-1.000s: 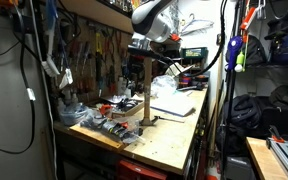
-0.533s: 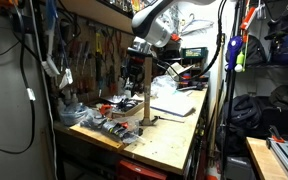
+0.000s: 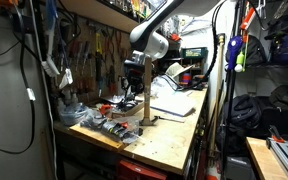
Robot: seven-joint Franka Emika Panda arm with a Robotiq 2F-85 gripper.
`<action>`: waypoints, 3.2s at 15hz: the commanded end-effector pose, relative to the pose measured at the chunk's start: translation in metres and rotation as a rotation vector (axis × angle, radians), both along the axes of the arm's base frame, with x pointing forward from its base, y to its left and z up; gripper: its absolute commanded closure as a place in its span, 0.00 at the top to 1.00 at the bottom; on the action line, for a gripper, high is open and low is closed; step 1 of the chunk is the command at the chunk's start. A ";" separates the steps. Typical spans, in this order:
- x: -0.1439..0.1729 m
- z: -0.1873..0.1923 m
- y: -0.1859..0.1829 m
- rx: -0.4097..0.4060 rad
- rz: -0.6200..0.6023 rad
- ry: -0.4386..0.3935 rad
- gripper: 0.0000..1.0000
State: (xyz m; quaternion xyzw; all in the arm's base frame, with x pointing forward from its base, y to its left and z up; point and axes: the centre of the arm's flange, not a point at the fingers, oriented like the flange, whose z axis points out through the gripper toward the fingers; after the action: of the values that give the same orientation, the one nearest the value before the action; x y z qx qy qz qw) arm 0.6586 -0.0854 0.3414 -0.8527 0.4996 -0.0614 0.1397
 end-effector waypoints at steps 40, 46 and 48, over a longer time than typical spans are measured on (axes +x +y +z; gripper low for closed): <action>0.037 -0.040 0.017 0.021 -0.132 0.004 0.75; 0.029 0.001 0.015 -0.035 -0.021 -0.061 1.00; 0.027 0.009 0.009 -0.068 0.064 -0.074 1.00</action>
State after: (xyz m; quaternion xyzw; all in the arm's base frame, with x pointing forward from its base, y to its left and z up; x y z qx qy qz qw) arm 0.6978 -0.0698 0.3372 -0.8424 0.5087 -0.1011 0.1461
